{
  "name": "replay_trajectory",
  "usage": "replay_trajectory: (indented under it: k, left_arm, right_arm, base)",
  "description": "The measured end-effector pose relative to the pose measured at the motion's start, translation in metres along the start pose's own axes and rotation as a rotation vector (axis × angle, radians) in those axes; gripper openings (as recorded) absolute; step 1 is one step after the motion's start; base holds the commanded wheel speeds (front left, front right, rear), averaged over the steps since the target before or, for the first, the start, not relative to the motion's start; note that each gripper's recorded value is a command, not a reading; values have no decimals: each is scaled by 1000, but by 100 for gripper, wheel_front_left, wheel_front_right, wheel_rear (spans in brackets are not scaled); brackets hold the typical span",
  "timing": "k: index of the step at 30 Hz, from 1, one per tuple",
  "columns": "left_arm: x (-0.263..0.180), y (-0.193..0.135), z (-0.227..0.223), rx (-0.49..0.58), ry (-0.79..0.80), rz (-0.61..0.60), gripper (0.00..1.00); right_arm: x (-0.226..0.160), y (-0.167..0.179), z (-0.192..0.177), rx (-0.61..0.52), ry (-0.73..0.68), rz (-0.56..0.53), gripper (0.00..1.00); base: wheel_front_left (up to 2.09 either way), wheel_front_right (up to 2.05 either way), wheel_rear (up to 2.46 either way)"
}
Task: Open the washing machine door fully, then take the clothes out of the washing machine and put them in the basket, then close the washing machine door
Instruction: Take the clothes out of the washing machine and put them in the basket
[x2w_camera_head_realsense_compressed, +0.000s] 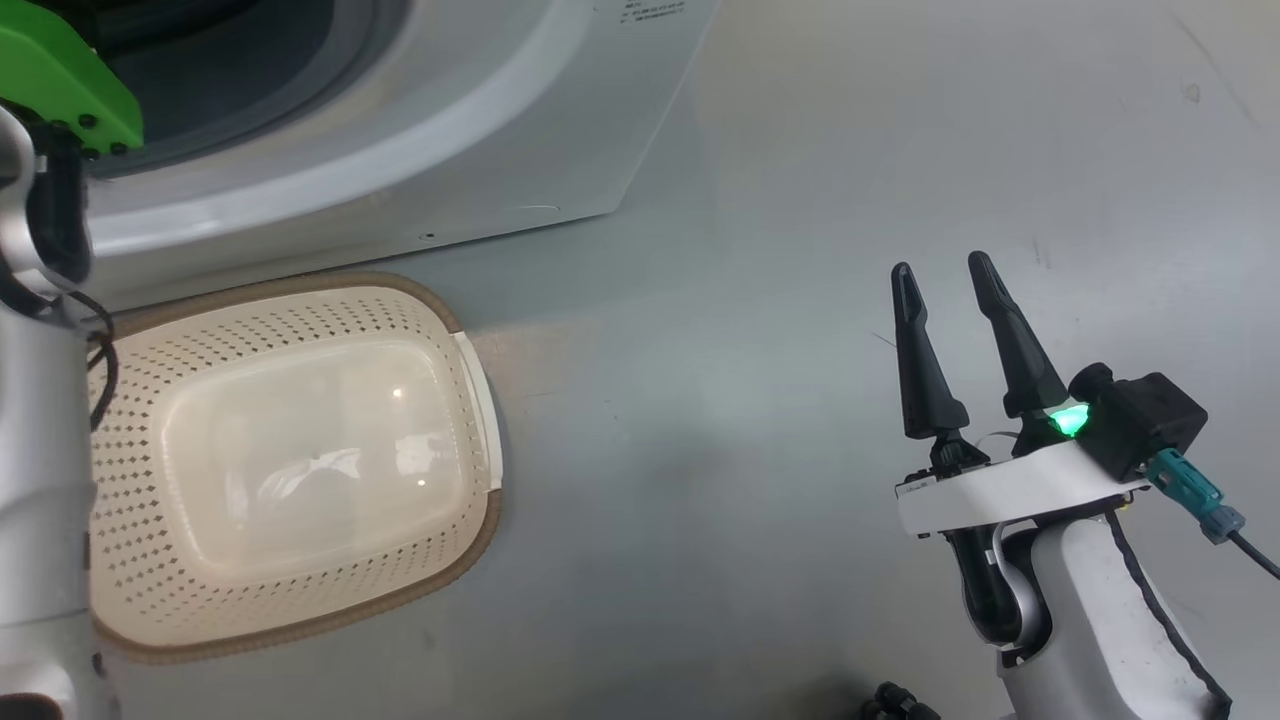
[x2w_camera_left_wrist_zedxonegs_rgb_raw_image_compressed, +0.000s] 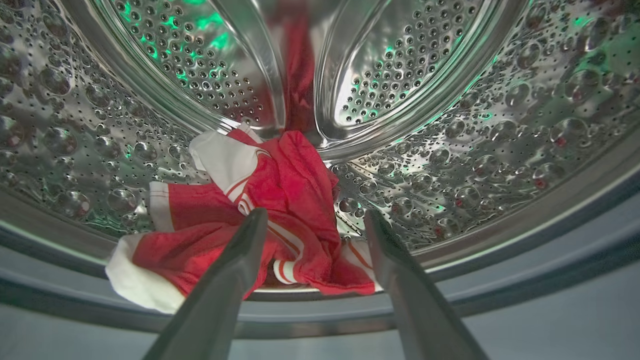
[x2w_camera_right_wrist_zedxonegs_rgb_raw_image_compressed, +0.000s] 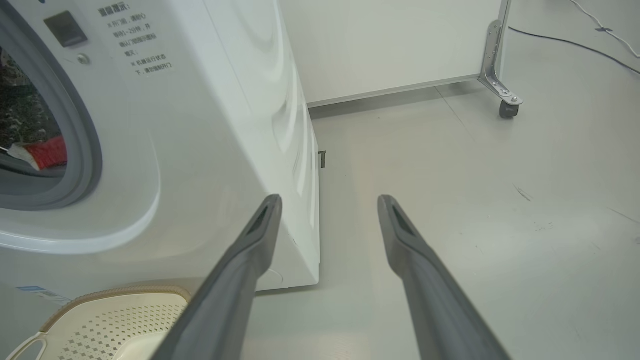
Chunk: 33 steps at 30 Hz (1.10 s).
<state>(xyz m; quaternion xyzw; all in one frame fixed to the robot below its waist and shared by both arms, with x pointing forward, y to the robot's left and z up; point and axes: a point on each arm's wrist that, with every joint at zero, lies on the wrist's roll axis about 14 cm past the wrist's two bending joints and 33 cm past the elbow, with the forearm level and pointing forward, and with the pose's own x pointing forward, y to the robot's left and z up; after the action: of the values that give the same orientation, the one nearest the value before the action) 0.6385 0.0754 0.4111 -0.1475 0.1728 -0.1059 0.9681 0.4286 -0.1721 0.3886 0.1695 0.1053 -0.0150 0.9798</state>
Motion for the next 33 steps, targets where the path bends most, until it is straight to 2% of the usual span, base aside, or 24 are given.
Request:
replay_trajectory:
  k: [13, 33]
  left_arm:
    - [48, -4, 6, -36, 62, -18, 100]
    - [60, -2, -62, -70, 380, -25, 100]
  right_arm:
    - [-3, -20, 0, 7, 8, -62, 100]
    - [1, -31, 3, 18, 1, -97, 100]
  base:
    - [0, 0, 0]
    - [0, 0, 0]
